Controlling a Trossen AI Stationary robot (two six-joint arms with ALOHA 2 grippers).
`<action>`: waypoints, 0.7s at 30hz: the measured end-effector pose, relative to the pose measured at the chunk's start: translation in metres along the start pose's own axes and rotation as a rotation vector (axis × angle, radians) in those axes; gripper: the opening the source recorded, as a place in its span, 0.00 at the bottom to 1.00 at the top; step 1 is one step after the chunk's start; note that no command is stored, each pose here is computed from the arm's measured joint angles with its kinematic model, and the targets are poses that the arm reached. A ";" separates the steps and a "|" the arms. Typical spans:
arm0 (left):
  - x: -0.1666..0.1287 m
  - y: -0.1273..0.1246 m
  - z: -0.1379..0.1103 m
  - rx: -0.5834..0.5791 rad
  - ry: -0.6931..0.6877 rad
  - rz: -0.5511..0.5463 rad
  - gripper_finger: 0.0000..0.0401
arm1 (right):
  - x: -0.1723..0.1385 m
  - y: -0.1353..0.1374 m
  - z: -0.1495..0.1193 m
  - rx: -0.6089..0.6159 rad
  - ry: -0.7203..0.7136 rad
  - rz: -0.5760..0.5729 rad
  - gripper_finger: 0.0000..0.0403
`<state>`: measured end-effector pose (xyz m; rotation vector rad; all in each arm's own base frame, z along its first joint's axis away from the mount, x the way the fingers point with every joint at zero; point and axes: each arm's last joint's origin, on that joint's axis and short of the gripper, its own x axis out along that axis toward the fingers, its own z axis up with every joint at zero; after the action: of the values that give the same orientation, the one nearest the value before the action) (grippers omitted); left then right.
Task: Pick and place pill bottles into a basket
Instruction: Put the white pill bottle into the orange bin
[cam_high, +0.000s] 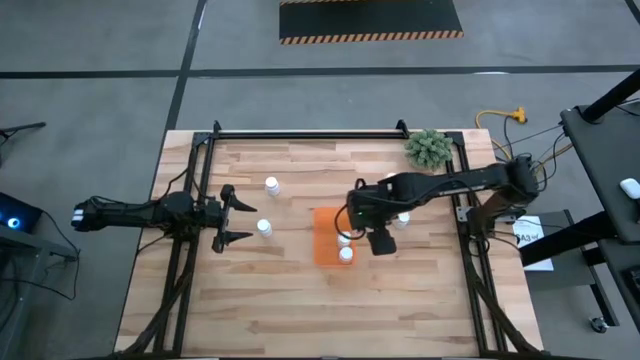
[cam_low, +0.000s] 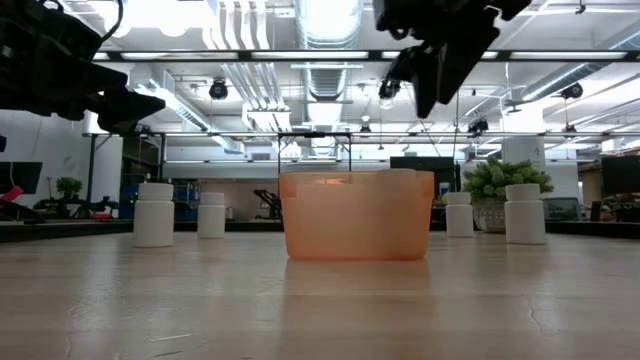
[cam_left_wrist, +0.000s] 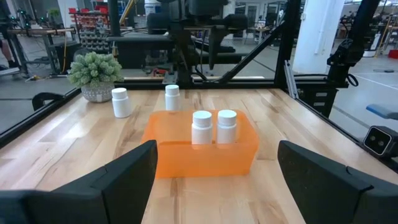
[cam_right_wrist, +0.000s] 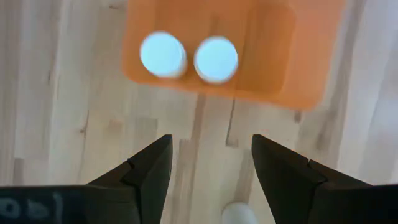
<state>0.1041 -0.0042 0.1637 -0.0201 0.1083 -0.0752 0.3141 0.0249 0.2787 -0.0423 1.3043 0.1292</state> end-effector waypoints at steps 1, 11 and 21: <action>0.000 0.000 0.000 0.000 -0.001 0.000 0.79 | -0.002 0.000 -0.005 0.020 -0.001 0.000 0.52; 0.000 0.000 0.000 0.000 0.002 0.000 0.79 | -0.019 -0.004 -0.055 0.310 -0.038 -0.174 0.52; 0.000 0.000 0.000 0.000 0.003 0.000 0.79 | -0.021 -0.008 -0.077 0.612 -0.048 -0.190 0.52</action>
<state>0.1043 -0.0042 0.1635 -0.0201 0.1113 -0.0755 0.2362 0.0073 0.2783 0.3557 1.2389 -0.4300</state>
